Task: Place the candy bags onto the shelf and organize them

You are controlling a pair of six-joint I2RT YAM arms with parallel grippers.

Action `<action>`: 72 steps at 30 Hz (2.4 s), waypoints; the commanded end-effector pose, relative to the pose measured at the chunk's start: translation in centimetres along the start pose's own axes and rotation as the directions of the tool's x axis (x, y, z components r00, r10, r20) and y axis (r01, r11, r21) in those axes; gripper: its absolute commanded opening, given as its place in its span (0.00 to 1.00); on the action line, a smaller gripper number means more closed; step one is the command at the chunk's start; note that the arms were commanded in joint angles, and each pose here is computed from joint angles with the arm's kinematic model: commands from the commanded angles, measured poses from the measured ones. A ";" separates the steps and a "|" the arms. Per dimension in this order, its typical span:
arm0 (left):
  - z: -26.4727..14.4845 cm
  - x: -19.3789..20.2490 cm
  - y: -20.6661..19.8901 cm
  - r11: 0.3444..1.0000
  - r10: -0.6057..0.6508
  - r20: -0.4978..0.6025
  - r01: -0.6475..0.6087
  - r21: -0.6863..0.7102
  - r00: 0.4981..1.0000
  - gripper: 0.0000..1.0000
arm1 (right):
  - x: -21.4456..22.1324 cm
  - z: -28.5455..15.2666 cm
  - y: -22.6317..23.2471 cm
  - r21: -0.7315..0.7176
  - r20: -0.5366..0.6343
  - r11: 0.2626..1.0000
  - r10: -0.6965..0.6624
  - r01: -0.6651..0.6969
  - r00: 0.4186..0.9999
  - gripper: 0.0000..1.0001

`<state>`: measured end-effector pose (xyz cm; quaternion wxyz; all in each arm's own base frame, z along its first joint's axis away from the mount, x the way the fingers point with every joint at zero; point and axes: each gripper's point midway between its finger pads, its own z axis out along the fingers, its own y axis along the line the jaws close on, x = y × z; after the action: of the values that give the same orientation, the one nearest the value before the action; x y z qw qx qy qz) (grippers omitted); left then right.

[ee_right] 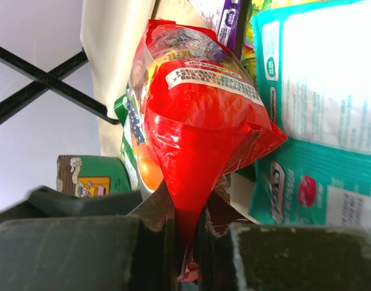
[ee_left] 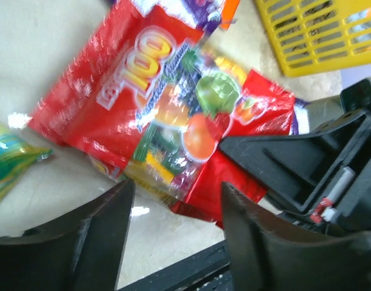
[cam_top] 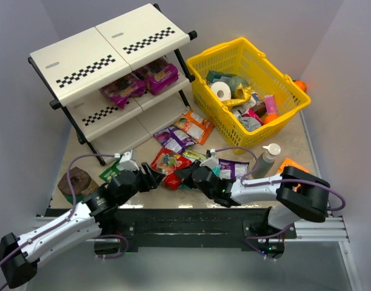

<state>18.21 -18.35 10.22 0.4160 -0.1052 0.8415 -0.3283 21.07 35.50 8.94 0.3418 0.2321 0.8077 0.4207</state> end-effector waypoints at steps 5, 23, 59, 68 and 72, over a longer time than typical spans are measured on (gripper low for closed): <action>-5.5 -8.6 -2.8 0.990 0.094 0.144 -0.076 -0.122 0.985 0.77 | -5.2 -3.0 5.7 -0.096 0.153 0.993 -0.051 0.066 0.987 0.00; -20.1 -21.4 -3.2 0.986 0.153 0.567 -0.087 -0.142 0.810 0.81 | -8.9 -10.8 26.5 -0.513 0.181 0.825 -0.167 0.238 0.969 0.00; -28.1 -29.2 -1.8 0.943 0.191 0.759 0.097 -0.317 0.622 0.81 | -6.7 -1.5 44.7 -0.736 0.313 0.634 0.005 0.239 0.950 0.00; -27.9 -29.4 -2.2 0.943 0.199 0.764 0.093 -0.321 0.614 0.81 | -6.8 2.7 45.9 -0.728 0.350 0.665 0.148 0.169 0.925 0.00; -27.6 -29.1 -1.7 0.939 0.204 0.761 0.098 -0.330 0.616 0.81 | -6.0 4.4 45.3 -0.734 0.273 0.679 0.251 0.033 0.929 0.00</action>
<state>15.15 5.86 41.83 0.7242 -0.2683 0.6287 -0.0910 32.94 61.35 38.15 0.5344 0.0953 0.5905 0.5972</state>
